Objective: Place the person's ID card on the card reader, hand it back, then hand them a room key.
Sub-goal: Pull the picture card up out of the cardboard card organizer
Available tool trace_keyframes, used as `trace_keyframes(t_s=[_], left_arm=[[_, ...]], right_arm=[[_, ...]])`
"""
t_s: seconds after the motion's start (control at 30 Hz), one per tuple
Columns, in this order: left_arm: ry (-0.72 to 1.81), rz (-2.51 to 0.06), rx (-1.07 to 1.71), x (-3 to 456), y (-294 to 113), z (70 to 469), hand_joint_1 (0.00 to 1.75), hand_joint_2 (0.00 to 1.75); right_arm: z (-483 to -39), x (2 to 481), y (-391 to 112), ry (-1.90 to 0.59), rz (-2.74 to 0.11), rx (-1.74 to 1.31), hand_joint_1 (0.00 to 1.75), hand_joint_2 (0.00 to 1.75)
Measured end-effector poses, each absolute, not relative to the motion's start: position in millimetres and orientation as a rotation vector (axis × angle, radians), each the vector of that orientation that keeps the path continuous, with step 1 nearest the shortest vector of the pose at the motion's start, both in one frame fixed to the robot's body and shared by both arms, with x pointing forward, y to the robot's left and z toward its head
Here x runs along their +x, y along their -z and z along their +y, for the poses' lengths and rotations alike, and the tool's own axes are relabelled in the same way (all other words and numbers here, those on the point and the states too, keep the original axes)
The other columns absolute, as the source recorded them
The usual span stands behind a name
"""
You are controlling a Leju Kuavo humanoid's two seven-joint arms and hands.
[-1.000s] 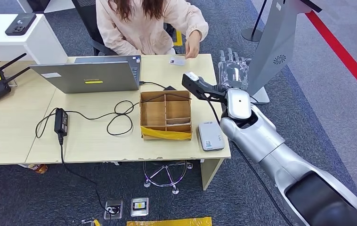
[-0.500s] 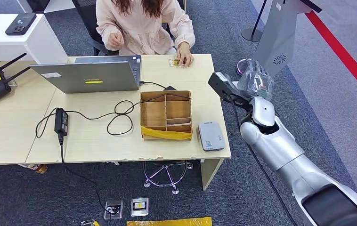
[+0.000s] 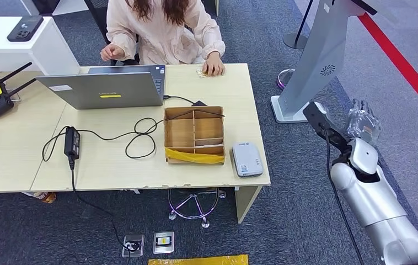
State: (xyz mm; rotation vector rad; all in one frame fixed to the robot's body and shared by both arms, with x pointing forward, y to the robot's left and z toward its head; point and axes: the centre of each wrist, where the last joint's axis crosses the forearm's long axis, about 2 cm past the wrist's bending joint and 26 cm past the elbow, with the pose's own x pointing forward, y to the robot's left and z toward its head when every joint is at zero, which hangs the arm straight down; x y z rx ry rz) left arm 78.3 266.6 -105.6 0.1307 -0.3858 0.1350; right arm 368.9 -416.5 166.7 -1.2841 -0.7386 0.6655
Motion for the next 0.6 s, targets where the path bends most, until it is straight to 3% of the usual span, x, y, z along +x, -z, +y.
trace_keyframes(t_s=[0.27, 0.6], left_arm=[[-0.234, -0.382, 0.153, 65, 108, 273, 0.00, 0.00], [-0.368, -0.361, 0.220, 62, 108, 275, 0.00, 0.00]], right_arm=[[-453, 331, -131, -0.436, -0.782, -1.211, 0.00, 0.00], [-452, 285, -52, -0.325, -0.901, -1.102, 0.00, 0.00]])
